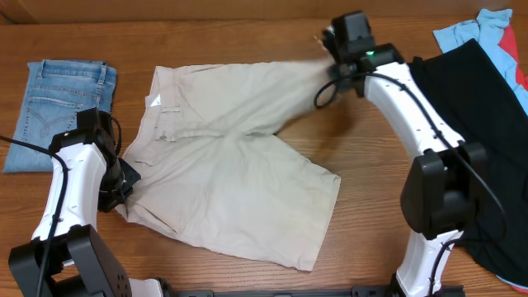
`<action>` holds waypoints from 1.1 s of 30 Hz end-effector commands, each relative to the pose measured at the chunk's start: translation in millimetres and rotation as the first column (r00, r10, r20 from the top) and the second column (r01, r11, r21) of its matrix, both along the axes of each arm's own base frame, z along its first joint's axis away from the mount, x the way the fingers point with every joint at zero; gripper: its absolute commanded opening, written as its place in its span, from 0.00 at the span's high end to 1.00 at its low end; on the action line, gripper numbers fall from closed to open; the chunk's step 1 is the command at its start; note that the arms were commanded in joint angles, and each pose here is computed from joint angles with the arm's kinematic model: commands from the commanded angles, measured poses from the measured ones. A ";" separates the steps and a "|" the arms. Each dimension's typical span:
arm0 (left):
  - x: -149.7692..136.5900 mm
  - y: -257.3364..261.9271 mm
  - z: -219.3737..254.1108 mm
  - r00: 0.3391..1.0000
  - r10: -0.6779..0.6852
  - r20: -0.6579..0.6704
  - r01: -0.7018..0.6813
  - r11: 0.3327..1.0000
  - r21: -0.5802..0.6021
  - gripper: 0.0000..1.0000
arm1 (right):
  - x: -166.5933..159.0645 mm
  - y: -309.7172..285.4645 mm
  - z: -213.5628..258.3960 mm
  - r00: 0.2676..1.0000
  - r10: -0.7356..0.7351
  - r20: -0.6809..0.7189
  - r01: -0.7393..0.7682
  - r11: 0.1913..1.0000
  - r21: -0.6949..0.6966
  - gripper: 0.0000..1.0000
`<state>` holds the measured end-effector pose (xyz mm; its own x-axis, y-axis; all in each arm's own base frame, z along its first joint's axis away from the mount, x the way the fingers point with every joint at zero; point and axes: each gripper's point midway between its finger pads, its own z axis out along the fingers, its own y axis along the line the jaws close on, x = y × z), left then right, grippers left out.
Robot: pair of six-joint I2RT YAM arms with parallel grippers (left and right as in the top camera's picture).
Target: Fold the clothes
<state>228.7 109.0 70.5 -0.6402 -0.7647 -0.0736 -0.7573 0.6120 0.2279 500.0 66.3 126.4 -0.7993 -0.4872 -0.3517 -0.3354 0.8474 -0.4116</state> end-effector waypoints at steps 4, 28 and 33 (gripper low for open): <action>1.1 5.3 5.8 1.000 0.001 0.014 -0.001 0.999 0.035 0.94 | -25.4 -48.4 -12.7 0.959 -0.269 -0.089 0.277 0.956 0.093 0.02; 3.9 1.1 4.5 1.000 0.002 0.028 -0.003 1.000 0.009 0.94 | -74.4 91.3 -131.1 0.978 0.146 -0.149 -0.042 0.837 0.545 0.11; 3.8 0.9 4.5 1.000 0.003 0.028 -0.003 1.000 0.008 0.94 | -50.0 113.5 -117.1 0.986 0.169 0.006 -0.144 0.821 0.553 0.11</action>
<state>230.0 109.1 70.4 -0.6397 -0.7647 -0.0774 -0.7586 0.6119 0.2241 450.3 169.7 10.9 -0.7636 -0.3407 -0.5485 -0.4747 0.8720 0.1193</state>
